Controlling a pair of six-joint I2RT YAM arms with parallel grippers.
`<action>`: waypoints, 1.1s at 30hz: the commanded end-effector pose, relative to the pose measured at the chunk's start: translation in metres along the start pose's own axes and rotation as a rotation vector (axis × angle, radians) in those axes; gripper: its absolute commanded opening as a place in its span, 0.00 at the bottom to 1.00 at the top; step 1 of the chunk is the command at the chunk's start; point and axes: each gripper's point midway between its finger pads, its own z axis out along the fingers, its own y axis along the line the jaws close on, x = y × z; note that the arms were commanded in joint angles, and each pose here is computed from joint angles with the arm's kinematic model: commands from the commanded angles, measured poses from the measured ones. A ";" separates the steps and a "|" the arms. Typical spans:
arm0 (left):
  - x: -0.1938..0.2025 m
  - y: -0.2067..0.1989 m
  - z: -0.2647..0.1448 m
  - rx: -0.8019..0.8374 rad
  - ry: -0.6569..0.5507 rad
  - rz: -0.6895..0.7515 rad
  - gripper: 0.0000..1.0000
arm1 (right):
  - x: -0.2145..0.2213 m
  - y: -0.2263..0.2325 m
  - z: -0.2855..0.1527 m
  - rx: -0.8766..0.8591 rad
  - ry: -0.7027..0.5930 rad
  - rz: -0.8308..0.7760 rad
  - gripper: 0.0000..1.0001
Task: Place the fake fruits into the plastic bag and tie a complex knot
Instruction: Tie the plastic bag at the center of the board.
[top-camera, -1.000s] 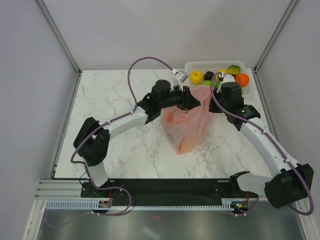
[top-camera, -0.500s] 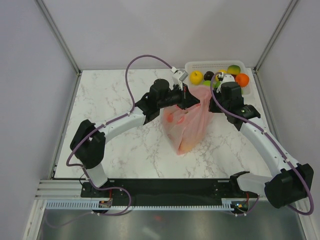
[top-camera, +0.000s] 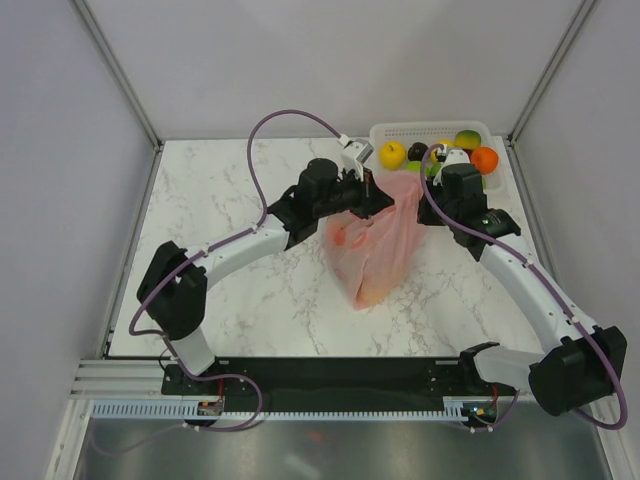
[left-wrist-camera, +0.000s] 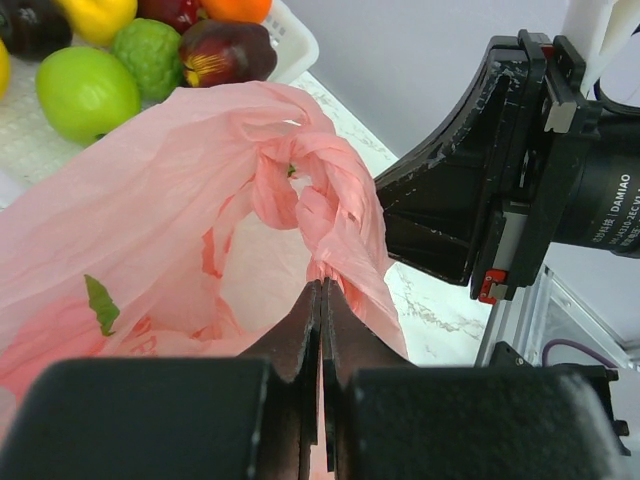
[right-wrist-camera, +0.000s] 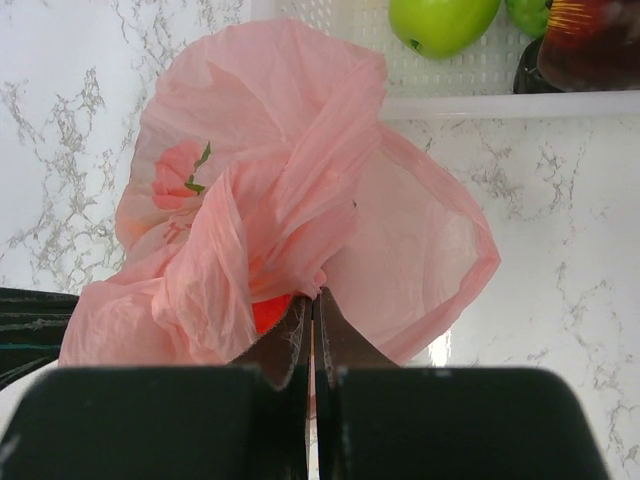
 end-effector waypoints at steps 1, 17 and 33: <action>-0.025 0.000 -0.017 -0.055 -0.063 0.045 0.02 | -0.022 -0.004 -0.003 0.041 -0.054 0.012 0.00; -0.028 0.028 -0.035 -0.117 -0.088 -0.053 0.06 | -0.029 -0.035 -0.009 0.190 -0.104 0.069 0.00; -0.024 -0.011 -0.005 0.047 -0.052 0.020 0.56 | -0.027 -0.022 -0.002 0.119 -0.078 0.049 0.00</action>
